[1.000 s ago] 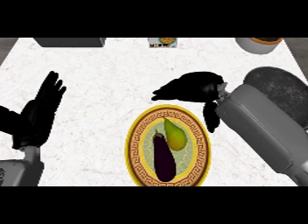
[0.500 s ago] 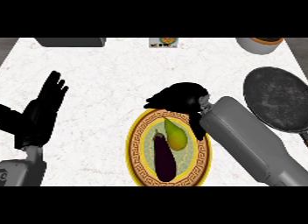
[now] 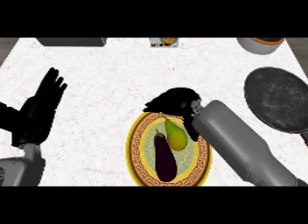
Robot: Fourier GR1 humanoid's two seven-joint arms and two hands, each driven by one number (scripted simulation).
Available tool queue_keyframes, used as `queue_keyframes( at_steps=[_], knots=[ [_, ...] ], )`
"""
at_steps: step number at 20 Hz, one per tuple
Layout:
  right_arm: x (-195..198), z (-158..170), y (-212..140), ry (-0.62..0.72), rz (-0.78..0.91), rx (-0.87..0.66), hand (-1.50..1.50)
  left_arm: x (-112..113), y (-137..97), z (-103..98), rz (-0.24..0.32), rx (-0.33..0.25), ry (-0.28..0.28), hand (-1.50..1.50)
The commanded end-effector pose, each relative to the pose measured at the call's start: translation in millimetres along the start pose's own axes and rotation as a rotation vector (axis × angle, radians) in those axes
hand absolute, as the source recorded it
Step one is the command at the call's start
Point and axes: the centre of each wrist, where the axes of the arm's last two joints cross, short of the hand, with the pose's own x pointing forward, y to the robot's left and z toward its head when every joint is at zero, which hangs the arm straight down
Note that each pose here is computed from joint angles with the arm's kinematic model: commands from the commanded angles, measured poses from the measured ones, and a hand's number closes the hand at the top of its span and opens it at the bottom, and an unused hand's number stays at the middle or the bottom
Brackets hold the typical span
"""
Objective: Pick the pear from the plate and place it in the pan
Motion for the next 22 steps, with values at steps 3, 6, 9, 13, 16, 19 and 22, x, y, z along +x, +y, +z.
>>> queue_keyframes(
  at_steps=[3, 6, 9, 13, 16, 19, 22],
  knots=[
    [4.2, -34.8, 19.6, 0.008, 0.007, 0.022, -1.5, -3.8, -2.2, -5.9, -0.005, -0.002, -0.006, 0.0],
    [1.0, -31.0, 12.2, -0.013, -0.021, -0.007, -1.5, 11.6, 4.9, -5.7, -0.019, -0.021, -0.002, 0.0],
    [-9.6, -10.0, 33.0, -0.027, -0.028, -0.005, -1.5, 1.6, 13.3, 3.7, -0.017, -0.012, 0.019, 0.0],
    [2.1, -42.7, 39.0, -0.031, -0.051, 0.026, -1.5, 1.3, -5.6, -3.9, -0.005, -0.007, 0.008, 0.0],
    [12.9, -43.1, 40.1, -0.037, -0.039, 0.059, -1.5, 0.7, -16.0, 6.7, -0.011, 0.012, -0.002, 0.0],
    [6.6, -49.9, 53.2, -0.127, -0.034, 0.013, 1.5, -6.4, -4.1, -14.5, -0.013, -0.003, -0.004, 0.0],
    [-4.4, -49.8, 66.6, -0.142, -0.032, -0.01, 1.5, -6.0, -7.1, 7.2, -0.005, -0.003, -0.013, 0.0]
  ],
)
